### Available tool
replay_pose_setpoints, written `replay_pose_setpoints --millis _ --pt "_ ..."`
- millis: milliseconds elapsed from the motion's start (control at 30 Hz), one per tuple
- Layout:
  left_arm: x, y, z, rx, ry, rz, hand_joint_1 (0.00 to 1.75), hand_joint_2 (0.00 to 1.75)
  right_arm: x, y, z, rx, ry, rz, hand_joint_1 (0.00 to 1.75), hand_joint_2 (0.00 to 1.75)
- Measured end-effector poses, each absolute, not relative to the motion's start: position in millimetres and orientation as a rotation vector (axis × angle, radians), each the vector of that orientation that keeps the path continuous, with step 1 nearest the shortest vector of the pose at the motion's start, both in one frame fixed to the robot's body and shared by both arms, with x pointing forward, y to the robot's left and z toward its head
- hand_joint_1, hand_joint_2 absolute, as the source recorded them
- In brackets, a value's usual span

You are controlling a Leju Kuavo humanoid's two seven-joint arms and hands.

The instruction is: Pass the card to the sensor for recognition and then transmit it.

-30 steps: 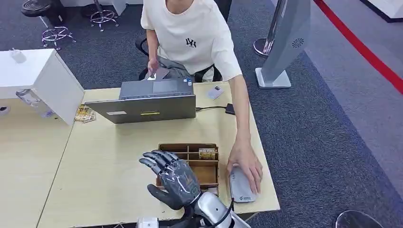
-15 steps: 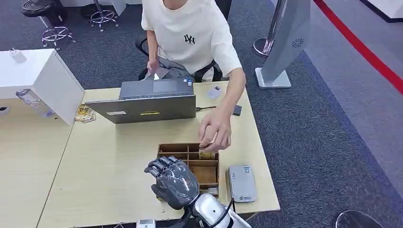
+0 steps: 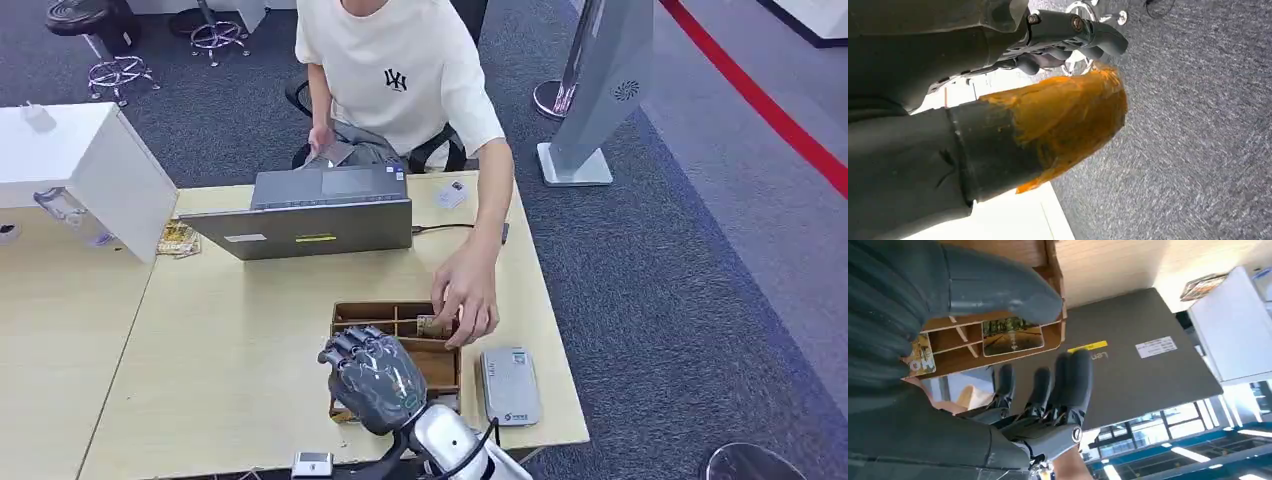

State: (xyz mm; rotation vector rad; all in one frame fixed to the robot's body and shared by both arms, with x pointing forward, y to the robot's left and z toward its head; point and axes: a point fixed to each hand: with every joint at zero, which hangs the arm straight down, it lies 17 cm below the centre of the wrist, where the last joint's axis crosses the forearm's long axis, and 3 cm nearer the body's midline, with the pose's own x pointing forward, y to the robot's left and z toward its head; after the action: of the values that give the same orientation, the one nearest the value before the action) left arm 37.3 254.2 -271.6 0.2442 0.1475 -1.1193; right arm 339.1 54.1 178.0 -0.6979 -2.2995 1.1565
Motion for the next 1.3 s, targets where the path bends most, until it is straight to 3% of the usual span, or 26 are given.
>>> replay_pose_setpoints --millis 67,133,267,567,933,1300 --pt "38.0 254.1 -271.5 0.246 0.146 -1.128 0.0 0.0 341.9 52.4 179.5 -0.711 -2.296 1.15 1.15 1.75" --pt "38.5 254.0 -271.4 0.248 0.144 -1.135 0.0 0.0 345.2 50.1 181.0 -0.724 -2.291 1.141 1.03 1.75" --pt "40.0 254.5 -271.3 0.253 0.141 -1.153 0.0 0.0 350.9 45.9 183.2 -0.744 -2.28 1.124 1.03 1.75" --pt "42.9 254.1 -271.2 0.258 0.133 -1.177 0.0 0.0 359.3 39.0 186.1 -0.77 -2.265 1.099 0.8 1.75" --pt "46.7 252.9 -271.0 0.263 0.122 -1.207 0.0 0.0 368.9 28.8 189.9 -0.77 -2.248 1.043 0.86 1.75" --pt "46.8 252.8 -271.0 0.264 0.121 -1.21 0.0 0.0 372.6 5.1 187.8 -0.733 -2.201 0.932 0.73 1.75"
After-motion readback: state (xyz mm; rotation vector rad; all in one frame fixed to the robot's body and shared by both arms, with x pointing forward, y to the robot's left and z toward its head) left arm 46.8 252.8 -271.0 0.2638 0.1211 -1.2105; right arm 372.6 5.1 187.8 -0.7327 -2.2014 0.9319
